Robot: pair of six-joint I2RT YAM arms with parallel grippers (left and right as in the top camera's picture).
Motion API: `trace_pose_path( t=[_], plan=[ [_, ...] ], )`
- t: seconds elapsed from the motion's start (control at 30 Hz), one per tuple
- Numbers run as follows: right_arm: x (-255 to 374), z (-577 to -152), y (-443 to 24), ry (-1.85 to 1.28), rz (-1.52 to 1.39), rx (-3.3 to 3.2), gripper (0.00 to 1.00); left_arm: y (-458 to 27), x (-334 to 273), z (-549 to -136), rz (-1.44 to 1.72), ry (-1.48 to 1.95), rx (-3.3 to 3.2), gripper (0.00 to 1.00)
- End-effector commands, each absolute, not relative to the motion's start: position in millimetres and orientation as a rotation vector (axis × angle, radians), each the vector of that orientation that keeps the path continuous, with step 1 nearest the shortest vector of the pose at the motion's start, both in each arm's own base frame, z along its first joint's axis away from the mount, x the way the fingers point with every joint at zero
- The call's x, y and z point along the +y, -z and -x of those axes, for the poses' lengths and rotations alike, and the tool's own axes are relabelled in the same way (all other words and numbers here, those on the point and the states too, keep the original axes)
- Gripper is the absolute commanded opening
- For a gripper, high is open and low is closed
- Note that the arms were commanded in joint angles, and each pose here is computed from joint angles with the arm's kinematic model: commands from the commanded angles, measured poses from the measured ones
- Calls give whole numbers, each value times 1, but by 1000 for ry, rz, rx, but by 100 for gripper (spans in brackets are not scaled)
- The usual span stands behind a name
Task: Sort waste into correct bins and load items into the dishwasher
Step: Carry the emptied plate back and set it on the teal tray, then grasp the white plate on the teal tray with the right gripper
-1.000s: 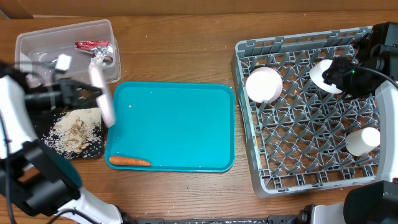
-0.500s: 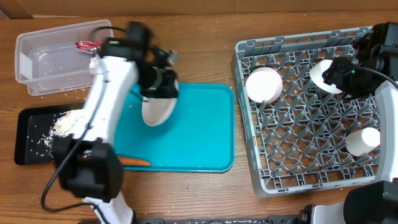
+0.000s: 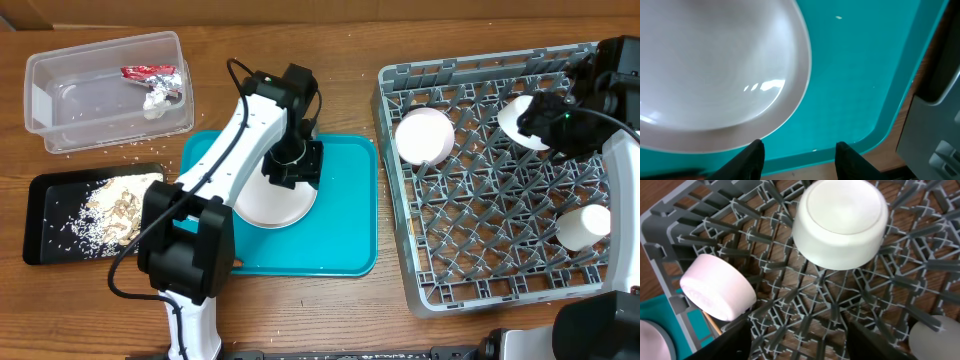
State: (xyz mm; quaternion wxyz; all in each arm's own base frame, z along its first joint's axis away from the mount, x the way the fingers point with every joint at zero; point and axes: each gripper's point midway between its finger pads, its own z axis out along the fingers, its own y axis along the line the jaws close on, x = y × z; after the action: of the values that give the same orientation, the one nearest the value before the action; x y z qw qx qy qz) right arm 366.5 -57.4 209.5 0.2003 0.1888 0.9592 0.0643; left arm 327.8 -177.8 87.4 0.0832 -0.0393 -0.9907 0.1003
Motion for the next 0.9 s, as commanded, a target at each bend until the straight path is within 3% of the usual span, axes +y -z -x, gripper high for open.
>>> trace_pose_path(
  t=[0.0, 0.2, 0.33, 0.5, 0.87],
  plan=[
    [-32, -372, -214, -228, -396, 2686, 65, -128, -149, -350, 18, -220, -3109, 49],
    [45, -374, -216, -306, -117, 2712, 68, -181, -72, -362, -352, -82, -3274, 56],
    [126, -374, -225, -421, 157, 2648, 73, -207, -18, -362, -642, -90, -3306, 84],
    [212, -371, -220, -512, 392, 2574, 78, -209, 38, -352, -900, -62, -3229, 96],
    [311, -352, -105, -566, 396, 2810, 79, -209, 83, -347, -1113, -66, -3171, 100]
  ],
)
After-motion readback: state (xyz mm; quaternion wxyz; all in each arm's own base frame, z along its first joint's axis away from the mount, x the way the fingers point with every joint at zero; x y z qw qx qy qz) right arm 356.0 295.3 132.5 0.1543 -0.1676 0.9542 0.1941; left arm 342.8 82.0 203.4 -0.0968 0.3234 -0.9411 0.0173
